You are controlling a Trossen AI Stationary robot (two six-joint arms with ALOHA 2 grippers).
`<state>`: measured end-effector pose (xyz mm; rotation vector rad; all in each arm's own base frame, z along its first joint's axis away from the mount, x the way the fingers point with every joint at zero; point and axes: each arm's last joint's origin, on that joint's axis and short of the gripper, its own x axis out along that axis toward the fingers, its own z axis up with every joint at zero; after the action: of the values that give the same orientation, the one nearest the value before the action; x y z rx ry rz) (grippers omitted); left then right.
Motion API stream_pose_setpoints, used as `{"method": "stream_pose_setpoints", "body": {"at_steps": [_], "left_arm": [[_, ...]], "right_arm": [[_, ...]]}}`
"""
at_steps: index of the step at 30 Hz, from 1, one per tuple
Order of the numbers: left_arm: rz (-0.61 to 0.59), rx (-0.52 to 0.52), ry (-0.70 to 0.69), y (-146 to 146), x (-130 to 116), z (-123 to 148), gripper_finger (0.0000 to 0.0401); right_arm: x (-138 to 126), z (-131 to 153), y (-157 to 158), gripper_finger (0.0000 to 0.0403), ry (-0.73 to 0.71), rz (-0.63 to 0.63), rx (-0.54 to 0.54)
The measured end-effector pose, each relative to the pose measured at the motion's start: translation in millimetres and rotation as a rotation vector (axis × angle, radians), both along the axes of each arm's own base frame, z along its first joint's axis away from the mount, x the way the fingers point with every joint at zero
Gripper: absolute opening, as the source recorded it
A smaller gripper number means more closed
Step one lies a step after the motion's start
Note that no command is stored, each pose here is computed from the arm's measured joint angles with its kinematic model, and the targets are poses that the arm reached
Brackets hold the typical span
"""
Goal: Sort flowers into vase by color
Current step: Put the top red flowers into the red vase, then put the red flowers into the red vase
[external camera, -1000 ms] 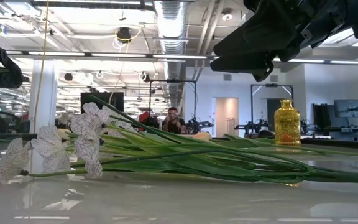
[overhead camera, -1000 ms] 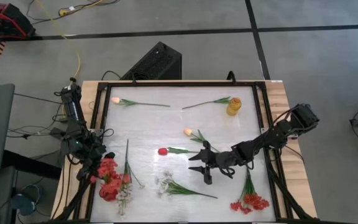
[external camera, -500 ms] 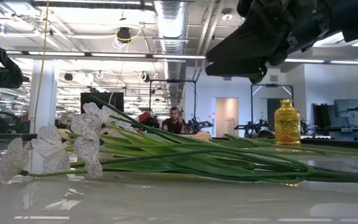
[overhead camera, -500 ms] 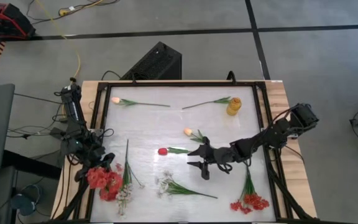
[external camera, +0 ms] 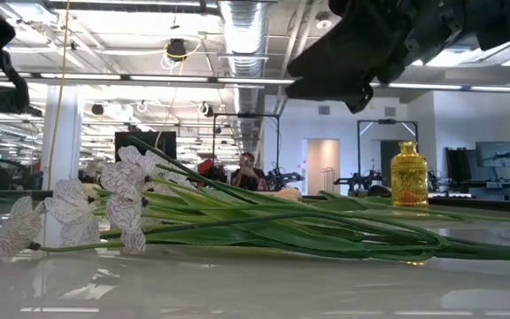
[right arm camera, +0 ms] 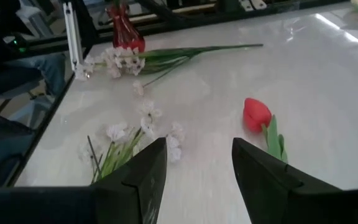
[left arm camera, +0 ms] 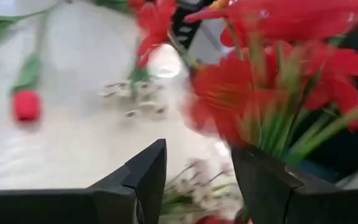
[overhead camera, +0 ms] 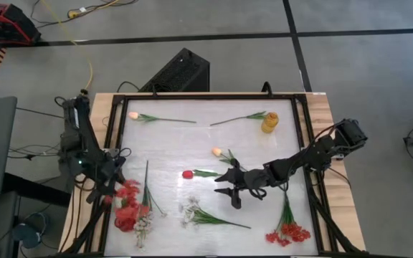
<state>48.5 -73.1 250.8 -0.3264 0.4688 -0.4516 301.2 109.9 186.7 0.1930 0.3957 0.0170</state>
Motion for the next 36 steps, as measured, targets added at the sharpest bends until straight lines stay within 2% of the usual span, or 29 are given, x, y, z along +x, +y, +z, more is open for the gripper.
{"method": "stream_pose_setpoints", "body": {"at_steps": [8,14,19,23,27,32,34,36], "left_arm": [[0.104,0.208,0.044,-1.6,3.8,30.2,0.0153],[0.246,0.387,0.092,-0.8,11.6,41.7,0.0142],[0.388,0.436,0.175,4.0,19.4,51.1,0.0139],[0.496,0.491,0.185,7.7,29.1,55.9,0.0139],[0.586,0.6,0.19,13.8,40.5,54.5,0.0139],[0.65,0.664,0.196,22.5,54.2,56.6,0.0139],[0.64,0.685,0.184,24.9,59.5,59.0,0.0139],[0.627,0.7,0.168,27.0,64.7,61.6,0.0139]], "right_arm": [[-0.7,-2.7,-1.4,0.0209,0.031,-0.001,-0.011],[-0.7,-2.9,-1.6,0.0209,0.033,-0.001,-0.012],[-0.9,-3.4,-1.7,0.0209,0.04,0.007,-0.01],[-4.3,-1.1,-7.2,0.0209,0.092,0.056,0.016],[-12.5,1.3,-16.7,0.0209,0.184,0.035,0.02],[-30.0,11.1,-21.9,0.0209,0.375,0.096,0.079],[-37.7,20.0,-18.8,0.0206,0.472,0.168,0.047],[-46.8,27.5,-14.2,0.0202,0.562,0.259,-0.035]]}}
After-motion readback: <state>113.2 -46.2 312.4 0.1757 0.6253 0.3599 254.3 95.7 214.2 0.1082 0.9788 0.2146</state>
